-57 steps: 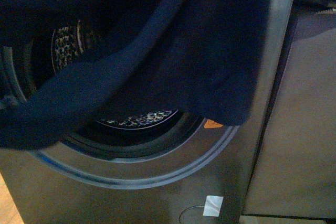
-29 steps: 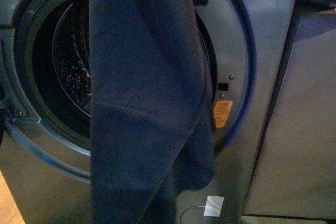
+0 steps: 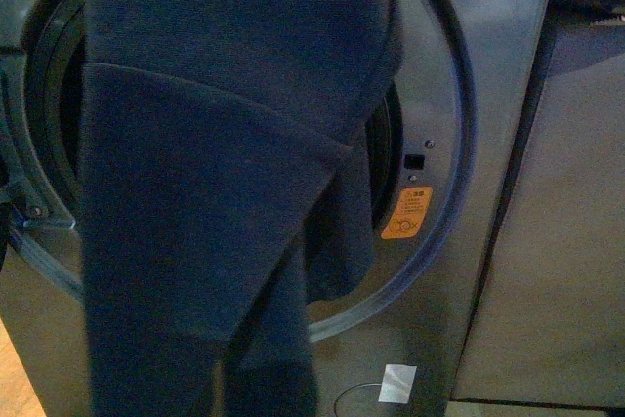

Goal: Put clothes into washing machine

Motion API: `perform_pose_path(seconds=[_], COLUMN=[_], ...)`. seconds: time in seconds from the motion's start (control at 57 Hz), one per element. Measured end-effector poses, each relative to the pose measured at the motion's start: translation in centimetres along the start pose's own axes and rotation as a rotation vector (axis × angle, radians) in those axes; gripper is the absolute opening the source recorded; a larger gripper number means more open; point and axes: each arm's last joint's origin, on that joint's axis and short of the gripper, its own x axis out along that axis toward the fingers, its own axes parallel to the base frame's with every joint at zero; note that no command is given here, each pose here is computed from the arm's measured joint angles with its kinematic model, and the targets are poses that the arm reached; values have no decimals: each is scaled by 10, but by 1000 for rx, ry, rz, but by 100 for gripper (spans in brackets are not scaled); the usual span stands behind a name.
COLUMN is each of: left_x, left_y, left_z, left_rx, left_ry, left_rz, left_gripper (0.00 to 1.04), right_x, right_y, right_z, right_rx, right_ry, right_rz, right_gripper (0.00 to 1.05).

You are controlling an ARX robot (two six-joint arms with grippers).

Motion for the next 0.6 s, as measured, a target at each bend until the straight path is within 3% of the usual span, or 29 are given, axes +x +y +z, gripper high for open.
perform_pose_path(seconds=[0.491, 0.596], left_x=[0, 4], left_y=[0, 4], left_z=[0, -1], left_rx=[0, -137], left_ry=[0, 37], left_rz=[0, -145], left_gripper=[98, 98], right_x=[0, 0], right_y=[5, 5], right_z=[3, 3], right_rx=[4, 4], right_ry=[-9, -9], right_rz=[20, 20], right_gripper=[6, 6])
